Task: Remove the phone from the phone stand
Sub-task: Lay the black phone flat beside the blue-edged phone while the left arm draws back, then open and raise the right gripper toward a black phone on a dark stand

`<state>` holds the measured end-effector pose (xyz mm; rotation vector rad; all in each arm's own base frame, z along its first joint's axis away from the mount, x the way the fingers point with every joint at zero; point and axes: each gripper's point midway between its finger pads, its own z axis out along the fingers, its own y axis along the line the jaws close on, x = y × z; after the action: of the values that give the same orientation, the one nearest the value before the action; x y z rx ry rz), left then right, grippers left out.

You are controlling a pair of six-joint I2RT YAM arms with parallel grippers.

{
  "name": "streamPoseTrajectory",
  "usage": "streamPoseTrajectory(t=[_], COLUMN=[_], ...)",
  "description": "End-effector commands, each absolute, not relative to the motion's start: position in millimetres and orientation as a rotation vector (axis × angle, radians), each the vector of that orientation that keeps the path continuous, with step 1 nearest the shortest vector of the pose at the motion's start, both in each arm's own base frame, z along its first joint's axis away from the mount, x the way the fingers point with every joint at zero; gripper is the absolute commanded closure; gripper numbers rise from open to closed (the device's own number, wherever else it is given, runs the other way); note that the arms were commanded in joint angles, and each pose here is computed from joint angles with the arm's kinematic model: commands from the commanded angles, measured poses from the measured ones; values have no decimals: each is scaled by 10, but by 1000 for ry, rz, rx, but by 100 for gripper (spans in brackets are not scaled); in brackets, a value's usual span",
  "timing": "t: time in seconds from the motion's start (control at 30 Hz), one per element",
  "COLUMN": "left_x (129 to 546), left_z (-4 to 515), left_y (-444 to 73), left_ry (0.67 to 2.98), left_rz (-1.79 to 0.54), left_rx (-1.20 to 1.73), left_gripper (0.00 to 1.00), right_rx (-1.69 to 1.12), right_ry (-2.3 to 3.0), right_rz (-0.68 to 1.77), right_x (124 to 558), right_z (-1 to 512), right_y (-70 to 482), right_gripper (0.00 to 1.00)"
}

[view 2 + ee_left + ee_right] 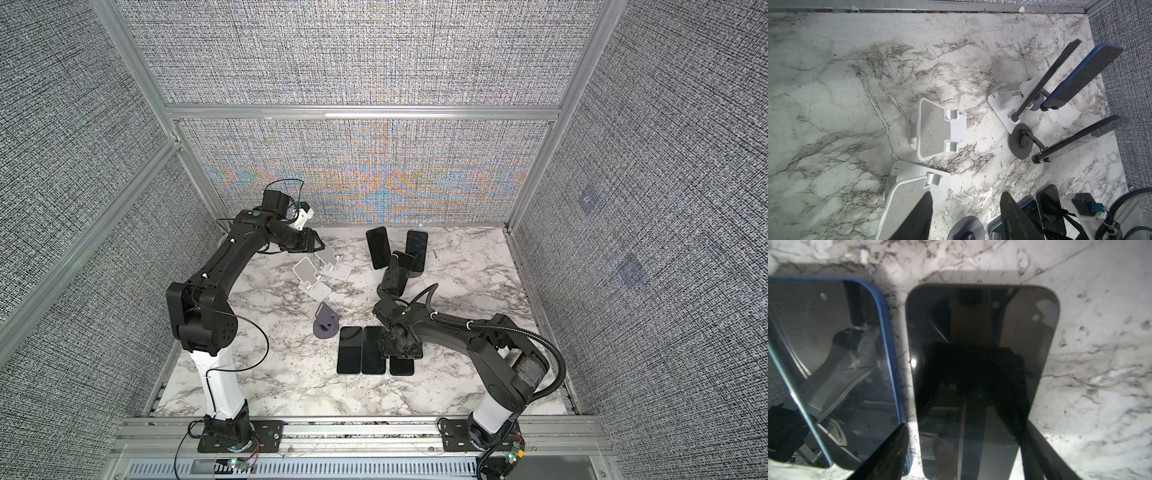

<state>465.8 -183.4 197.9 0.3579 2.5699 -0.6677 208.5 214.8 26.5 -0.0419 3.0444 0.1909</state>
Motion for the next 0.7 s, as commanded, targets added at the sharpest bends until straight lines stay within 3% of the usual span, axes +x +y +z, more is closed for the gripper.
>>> streamPoseTrajectory(t=[0.0,0.17,0.27,0.4,0.53,0.67], left_x=[4638,4520,4411,4237,4061,3899], left_z=[2173,2320,2399,2492,2496,2440], left_y=[-1858,-1902,-1958,-2066,-2180,-2270], left_ry=[2511,2474,2456,2407,2366,2352], left_rz=[-688,-699,-711,-797,-860,-901], left_rx=[362,386,407,413,434,450], left_gripper=[46,46,46,45,45,46], right_rx=[-58,-52,-10,40,43,31], right_ry=[3029,3012,3021,2993,2998,3018], right_rz=[230,150,83,56,58,82], right_x=[2066,2024,2000,2038,2082,2106], right_z=[422,579,551,534,440,304], right_y=[2157,1881,1629,1429,1425,1511], right_gripper=[28,29,37,56,63,64])
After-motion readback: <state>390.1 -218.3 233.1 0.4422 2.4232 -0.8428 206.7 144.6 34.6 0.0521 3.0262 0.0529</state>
